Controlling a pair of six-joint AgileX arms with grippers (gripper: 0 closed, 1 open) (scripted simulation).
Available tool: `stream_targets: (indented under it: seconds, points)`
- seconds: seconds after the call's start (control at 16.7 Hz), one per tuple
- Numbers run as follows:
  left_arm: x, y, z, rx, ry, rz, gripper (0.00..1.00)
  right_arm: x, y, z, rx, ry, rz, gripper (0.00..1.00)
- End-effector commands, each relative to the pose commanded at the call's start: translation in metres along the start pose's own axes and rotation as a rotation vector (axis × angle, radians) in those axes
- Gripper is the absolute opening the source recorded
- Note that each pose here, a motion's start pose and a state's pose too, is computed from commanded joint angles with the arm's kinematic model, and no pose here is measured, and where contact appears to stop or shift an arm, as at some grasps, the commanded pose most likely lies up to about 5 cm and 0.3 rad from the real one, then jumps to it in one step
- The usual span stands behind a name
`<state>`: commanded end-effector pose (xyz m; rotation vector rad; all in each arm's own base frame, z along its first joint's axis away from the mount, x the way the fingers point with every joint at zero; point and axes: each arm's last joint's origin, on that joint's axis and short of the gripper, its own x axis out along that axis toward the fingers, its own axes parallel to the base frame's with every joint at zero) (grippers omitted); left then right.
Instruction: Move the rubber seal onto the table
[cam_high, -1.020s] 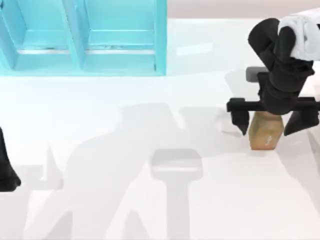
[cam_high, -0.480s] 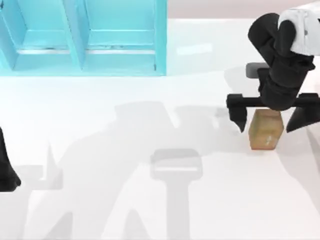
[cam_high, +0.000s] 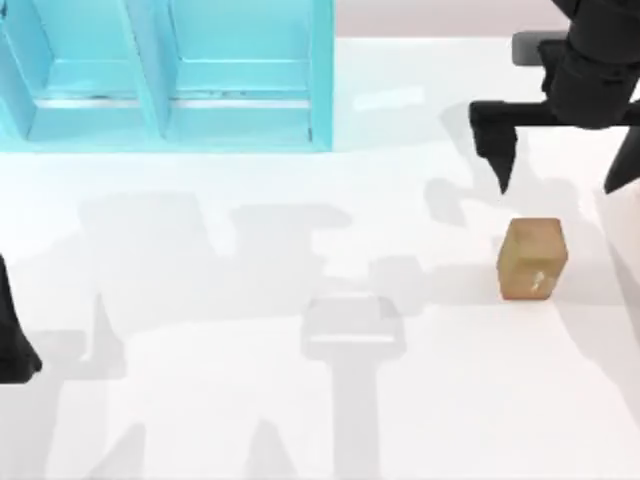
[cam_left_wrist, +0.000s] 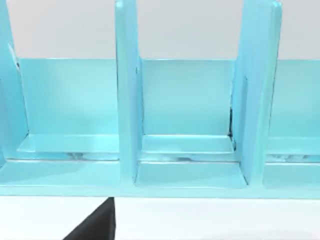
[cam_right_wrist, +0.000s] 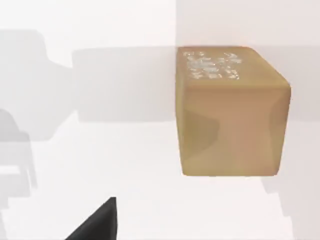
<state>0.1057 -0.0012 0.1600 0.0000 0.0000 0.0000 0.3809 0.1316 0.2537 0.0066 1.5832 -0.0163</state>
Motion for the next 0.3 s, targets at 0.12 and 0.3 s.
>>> stream_targets:
  seconds: [0.12,0.3]
  points:
    - [0.0,0.0,0.0,0.0,0.0,0.0,1.0,-0.023,-0.002,-0.004,0.0,-0.008,0.003,1.0]
    - [0.0,0.0,0.0,0.0,0.0,0.0,1.0,-0.034,-0.003,-0.007,0.0,-0.015,0.006,1.0]
